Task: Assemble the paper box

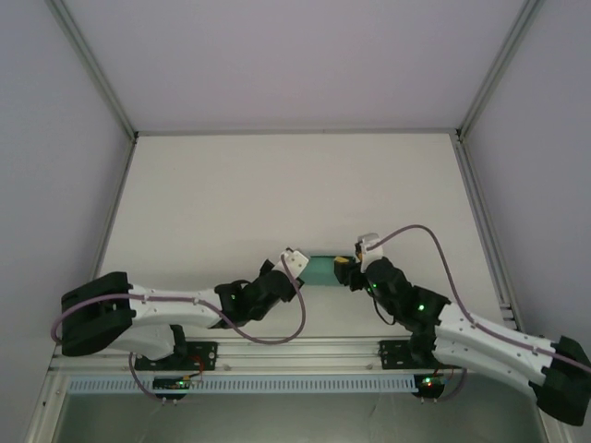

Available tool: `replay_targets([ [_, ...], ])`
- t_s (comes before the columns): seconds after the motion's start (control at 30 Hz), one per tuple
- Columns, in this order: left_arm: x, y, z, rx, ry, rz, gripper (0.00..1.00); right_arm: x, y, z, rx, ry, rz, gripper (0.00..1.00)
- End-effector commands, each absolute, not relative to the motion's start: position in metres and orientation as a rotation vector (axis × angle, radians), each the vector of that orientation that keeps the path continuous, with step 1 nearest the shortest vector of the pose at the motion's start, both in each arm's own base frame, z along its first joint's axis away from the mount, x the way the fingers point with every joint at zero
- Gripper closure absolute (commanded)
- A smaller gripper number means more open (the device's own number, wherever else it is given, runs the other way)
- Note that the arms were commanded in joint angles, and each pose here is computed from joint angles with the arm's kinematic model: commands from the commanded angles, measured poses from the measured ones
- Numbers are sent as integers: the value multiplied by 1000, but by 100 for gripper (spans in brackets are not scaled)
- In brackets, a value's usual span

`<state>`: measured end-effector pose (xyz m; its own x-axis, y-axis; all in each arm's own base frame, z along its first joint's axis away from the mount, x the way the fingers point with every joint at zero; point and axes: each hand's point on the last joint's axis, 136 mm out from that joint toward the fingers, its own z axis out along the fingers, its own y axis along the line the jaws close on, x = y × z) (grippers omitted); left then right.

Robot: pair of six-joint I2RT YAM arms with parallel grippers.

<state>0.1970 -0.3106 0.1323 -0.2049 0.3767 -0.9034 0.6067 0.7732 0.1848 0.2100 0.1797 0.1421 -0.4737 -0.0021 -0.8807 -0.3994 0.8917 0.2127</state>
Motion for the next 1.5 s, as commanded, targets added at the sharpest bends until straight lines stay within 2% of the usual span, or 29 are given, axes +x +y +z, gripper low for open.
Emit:
replay_targets([
  [0.0,186,-317,122,858,1820,-251,100,196,171,138,-277,2112,537,28],
  [0.07,187,-317,122,854,1819,-247,100,196,165,144,-242,2136,549,20],
  [0.17,187,-319,122,853,1812,-241,100,201,157,152,-166,2175,551,18],
  [0.4,185,-319,122,854,1809,-226,100,206,162,168,-112,2204,641,19],
  [0.53,185,-319,123,848,1812,-229,100,203,169,145,-160,2265,646,21],
  [0.8,184,-315,130,823,1820,-242,92,195,172,102,-255,2303,632,24],
  [0.83,184,-315,133,817,1821,-252,88,195,168,98,-246,2311,610,24],
  [0.97,178,-312,134,844,1849,-270,51,194,160,85,-231,2320,571,24],
  [1.1,168,-305,135,901,1895,-297,37,193,156,74,-219,2339,543,25],
  [1.17,161,-301,136,934,1913,-320,24,193,153,71,-213,2346,524,26],
  [1.2,159,-298,136,945,1927,-326,11,197,152,72,-202,2331,514,27],
  [1.23,155,-297,136,967,1939,-358,2,197,152,70,-197,2332,515,27],
  [1.33,150,-293,139,965,1983,-434,0,196,150,62,-190,2343,496,28],
  [1.47,178,-281,152,688,2119,-575,0,197,148,54,-189,2350,482,29],
])
